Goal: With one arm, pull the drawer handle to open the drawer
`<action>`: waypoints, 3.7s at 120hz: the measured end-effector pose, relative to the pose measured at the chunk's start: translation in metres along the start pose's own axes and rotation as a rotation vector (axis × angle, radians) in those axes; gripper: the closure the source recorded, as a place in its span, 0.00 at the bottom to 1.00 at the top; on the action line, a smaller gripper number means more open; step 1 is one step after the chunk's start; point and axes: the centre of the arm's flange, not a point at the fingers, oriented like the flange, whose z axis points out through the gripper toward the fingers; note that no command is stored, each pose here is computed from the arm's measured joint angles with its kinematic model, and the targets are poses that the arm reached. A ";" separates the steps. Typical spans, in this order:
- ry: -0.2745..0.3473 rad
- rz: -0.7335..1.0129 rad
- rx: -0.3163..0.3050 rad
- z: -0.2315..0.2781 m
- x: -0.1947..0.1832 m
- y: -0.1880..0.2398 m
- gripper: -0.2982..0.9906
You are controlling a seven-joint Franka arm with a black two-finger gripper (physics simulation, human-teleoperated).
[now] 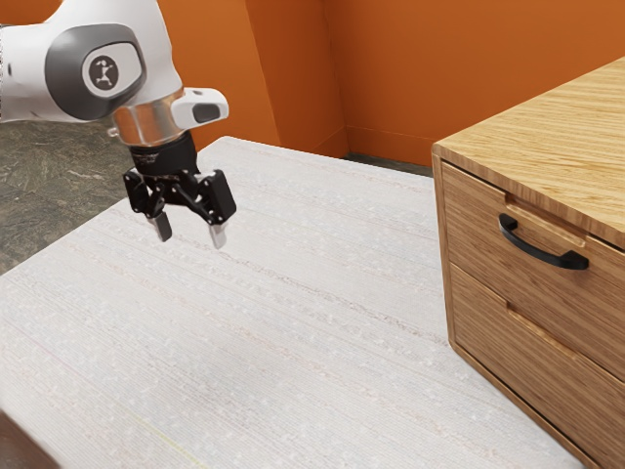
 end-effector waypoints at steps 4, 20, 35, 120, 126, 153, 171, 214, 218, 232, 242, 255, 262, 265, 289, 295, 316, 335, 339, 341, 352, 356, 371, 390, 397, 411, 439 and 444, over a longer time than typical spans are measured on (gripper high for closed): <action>-0.001 0.007 0.000 0.000 0.000 0.003 0.23; -0.002 0.049 0.003 0.001 -0.002 0.022 0.23; 0.120 0.092 -0.010 -0.067 -0.024 0.041 0.23; 0.211 -0.318 -0.069 -0.089 -0.388 0.117 0.23; 0.190 -0.353 -0.077 -0.083 -0.389 0.126 0.23; 0.092 -0.460 -0.088 -0.058 -0.363 0.163 0.23; 0.078 -0.551 -0.110 -0.053 -0.357 0.164 0.23; 0.067 -0.735 -0.172 -0.044 -0.318 0.179 0.23; 0.064 -0.735 -0.169 -0.043 -0.313 0.191 0.23; 0.079 -0.773 -0.170 -0.039 -0.308 0.224 0.23; 0.079 -0.818 -0.185 -0.036 -0.299 0.234 0.23; 0.092 -0.883 -0.196 -0.034 -0.285 0.241 0.23; 0.095 -0.899 -0.190 -0.032 -0.269 0.253 0.23; 0.097 -0.910 -0.189 -0.031 -0.264 0.255 0.23; 0.108 -1.010 -0.207 -0.035 -0.236 0.231 0.23; 0.108 -1.021 -0.202 -0.034 -0.228 0.229 0.23; 0.106 -1.021 -0.205 -0.038 -0.205 0.238 0.23; 0.077 -0.996 -0.201 -0.035 -0.176 0.263 0.23; 0.073 -0.996 -0.200 -0.034 -0.169 0.265 0.23; 0.071 -0.996 -0.201 -0.034 -0.166 0.266 0.23; 0.063 -0.995 -0.209 -0.034 -0.152 0.272 0.23; 0.065 -0.996 -0.217 -0.035 -0.149 0.274 0.23; 0.090 -0.995 -0.252 -0.027 -0.144 0.283 0.23; 0.140 -1.006 -0.352 -0.021 -0.130 0.291 0.23; 0.148 -1.006 -0.385 -0.021 -0.122 0.297 0.23; 0.168 -0.996 -0.419 -0.017 -0.095 0.314 0.23; 0.191 -1.013 -0.465 -0.015 -0.082 0.324 0.23; 0.193 -1.017 -0.472 -0.013 -0.080 0.325 0.23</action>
